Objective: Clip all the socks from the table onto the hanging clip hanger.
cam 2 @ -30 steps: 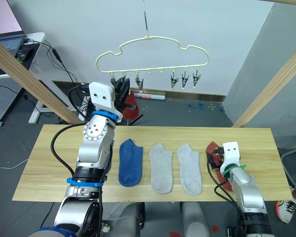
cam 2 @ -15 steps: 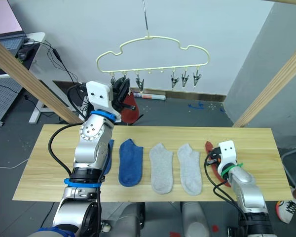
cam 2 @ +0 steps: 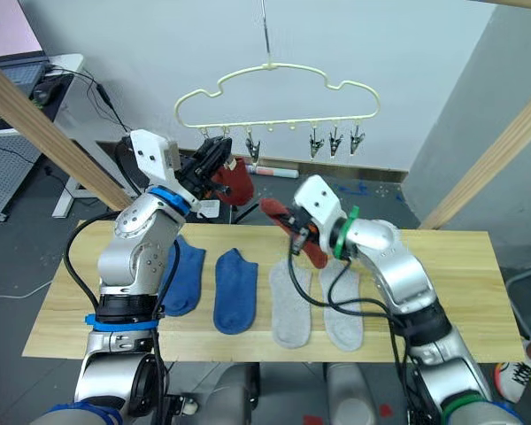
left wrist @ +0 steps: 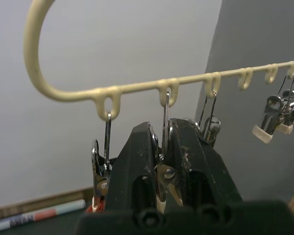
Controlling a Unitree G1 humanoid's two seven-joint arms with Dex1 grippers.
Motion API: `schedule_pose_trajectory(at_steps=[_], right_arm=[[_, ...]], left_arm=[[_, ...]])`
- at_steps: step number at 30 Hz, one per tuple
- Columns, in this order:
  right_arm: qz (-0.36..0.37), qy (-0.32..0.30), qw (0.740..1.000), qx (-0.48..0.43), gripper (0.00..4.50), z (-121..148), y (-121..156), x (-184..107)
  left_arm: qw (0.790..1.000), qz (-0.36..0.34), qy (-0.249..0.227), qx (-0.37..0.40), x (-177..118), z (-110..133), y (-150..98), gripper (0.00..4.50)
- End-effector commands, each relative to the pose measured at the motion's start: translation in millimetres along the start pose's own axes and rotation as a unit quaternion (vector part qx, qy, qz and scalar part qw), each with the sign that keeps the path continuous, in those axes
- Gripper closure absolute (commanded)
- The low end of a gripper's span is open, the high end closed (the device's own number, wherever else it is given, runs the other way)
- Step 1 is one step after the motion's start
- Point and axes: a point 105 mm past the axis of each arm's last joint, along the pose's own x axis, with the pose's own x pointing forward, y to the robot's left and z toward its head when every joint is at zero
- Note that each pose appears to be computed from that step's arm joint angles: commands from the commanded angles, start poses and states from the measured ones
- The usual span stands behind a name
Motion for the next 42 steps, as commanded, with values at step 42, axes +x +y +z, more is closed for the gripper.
schedule_pose_trajectory(at_steps=[42], right_arm=[[0.001, -0.069, 0.997, -0.016, 4.50, 44.0, -6.3, 58.3]], left_arm=[[0.995, -0.045, 0.014, -0.091, -5.9, 13.6, -7.9, 4.27]])
